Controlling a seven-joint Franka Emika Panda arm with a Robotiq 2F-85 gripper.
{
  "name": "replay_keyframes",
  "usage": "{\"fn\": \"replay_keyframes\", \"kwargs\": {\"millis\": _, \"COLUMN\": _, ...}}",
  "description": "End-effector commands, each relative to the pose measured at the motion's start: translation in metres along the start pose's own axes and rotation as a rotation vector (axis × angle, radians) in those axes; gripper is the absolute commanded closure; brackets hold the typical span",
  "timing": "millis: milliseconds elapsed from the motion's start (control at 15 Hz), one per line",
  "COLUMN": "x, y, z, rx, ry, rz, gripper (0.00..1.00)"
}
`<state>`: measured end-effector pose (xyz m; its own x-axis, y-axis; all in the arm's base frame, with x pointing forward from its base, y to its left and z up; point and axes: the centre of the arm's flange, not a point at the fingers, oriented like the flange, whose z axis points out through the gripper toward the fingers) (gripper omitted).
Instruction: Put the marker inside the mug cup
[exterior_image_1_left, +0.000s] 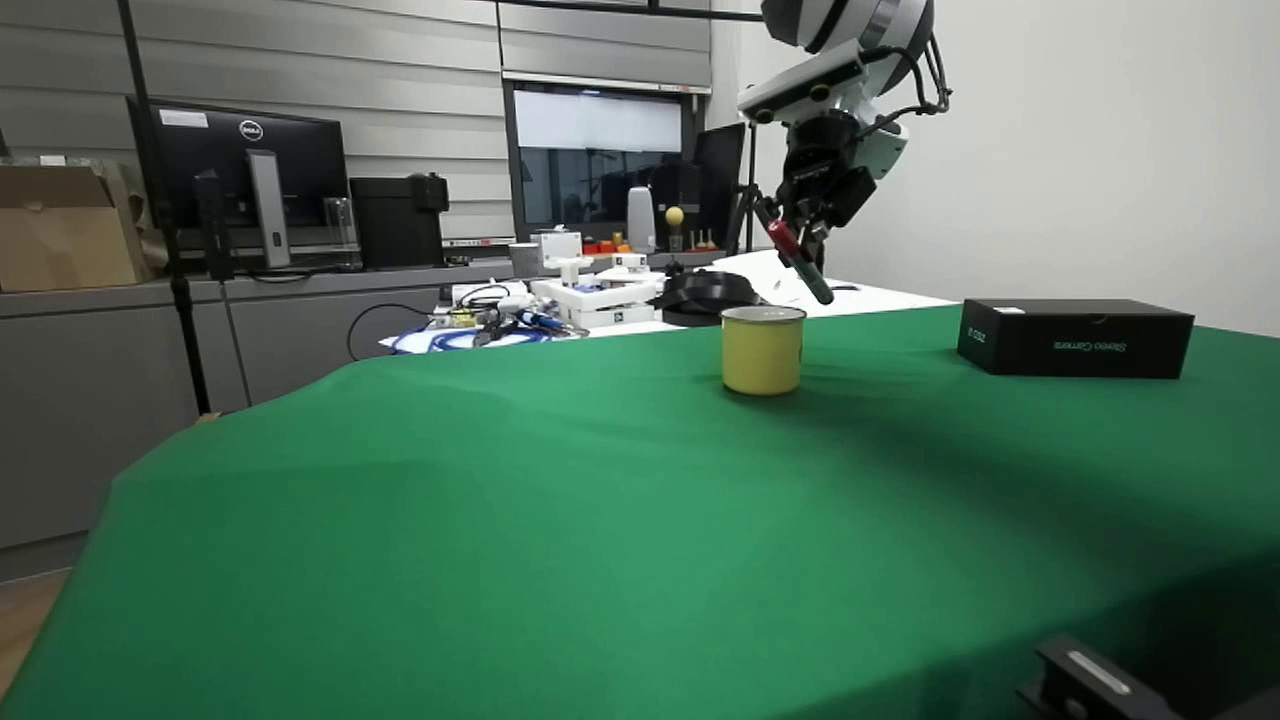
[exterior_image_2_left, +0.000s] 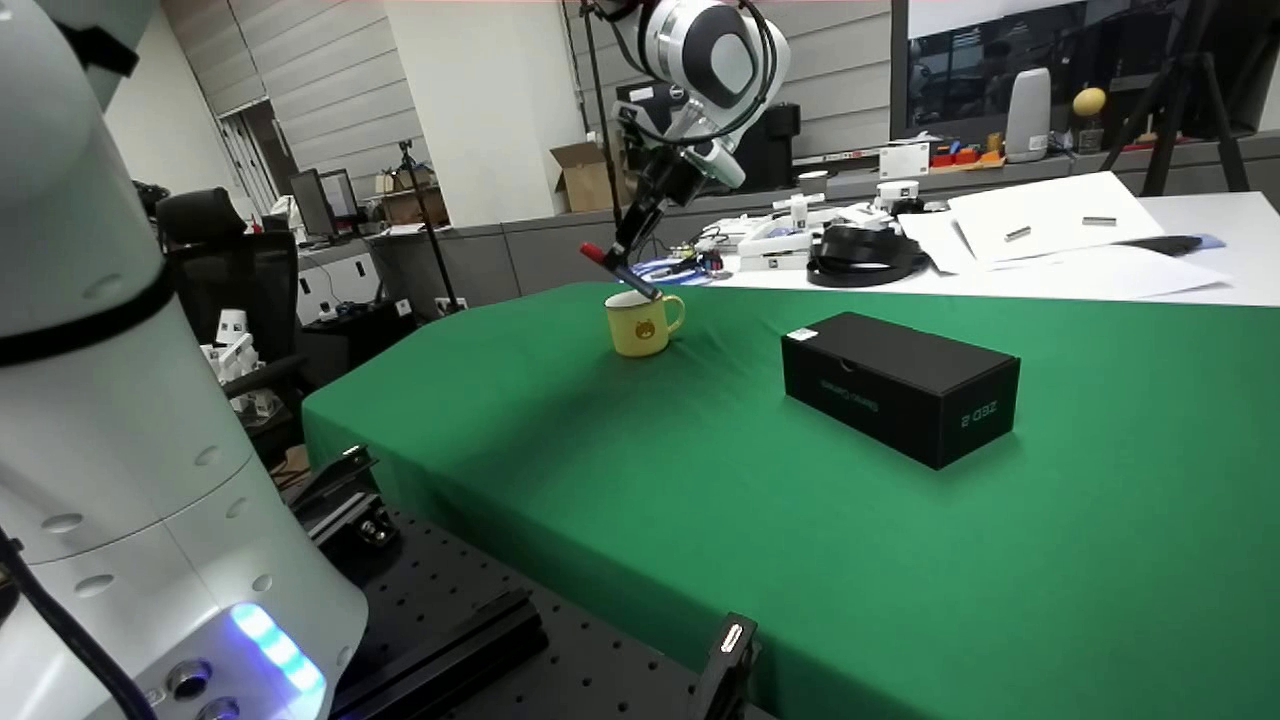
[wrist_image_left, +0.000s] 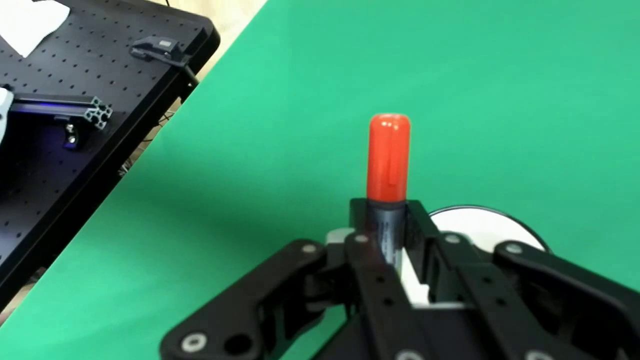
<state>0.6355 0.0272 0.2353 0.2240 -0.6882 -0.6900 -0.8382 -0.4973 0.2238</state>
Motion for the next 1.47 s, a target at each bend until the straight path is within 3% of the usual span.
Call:
{"fn": "replay_keyframes", "kwargs": {"millis": 0, "x": -0.016, "y": -0.021, "z": -0.011, "rx": 0.059, "ry": -0.036, "rz": 0.012, "gripper": 0.95}}
{"fn": "replay_keyframes", "kwargs": {"millis": 267, "x": -0.018, "y": -0.027, "z": -0.013, "rx": 0.1, "ry": -0.056, "rz": 0.007, "gripper": 0.95}}
{"fn": "replay_keyframes", "kwargs": {"millis": 733, "x": 0.014, "y": -0.029, "z": 0.015, "rx": 0.114, "ry": -0.147, "rz": 0.045, "gripper": 0.95}}
{"fn": "replay_keyframes", "kwargs": {"millis": 1067, "x": 0.023, "y": -0.033, "z": 0.029, "rx": 0.118, "ry": -0.157, "rz": 0.053, "gripper": 0.95}}
{"fn": "replay_keyframes", "kwargs": {"millis": 1133, "x": 0.022, "y": -0.033, "z": 0.029, "rx": 0.114, "ry": -0.162, "rz": 0.056, "gripper": 0.63}}
{"fn": "replay_keyframes", "kwargs": {"millis": 1200, "x": 0.017, "y": -0.034, "z": 0.025, "rx": 0.113, "ry": -0.159, "rz": 0.045, "gripper": 0.53}}
{"fn": "replay_keyframes", "kwargs": {"millis": 1400, "x": -0.004, "y": -0.037, "z": 0.006, "rx": 0.123, "ry": -0.135, "rz": 0.011, "gripper": 0.33}}
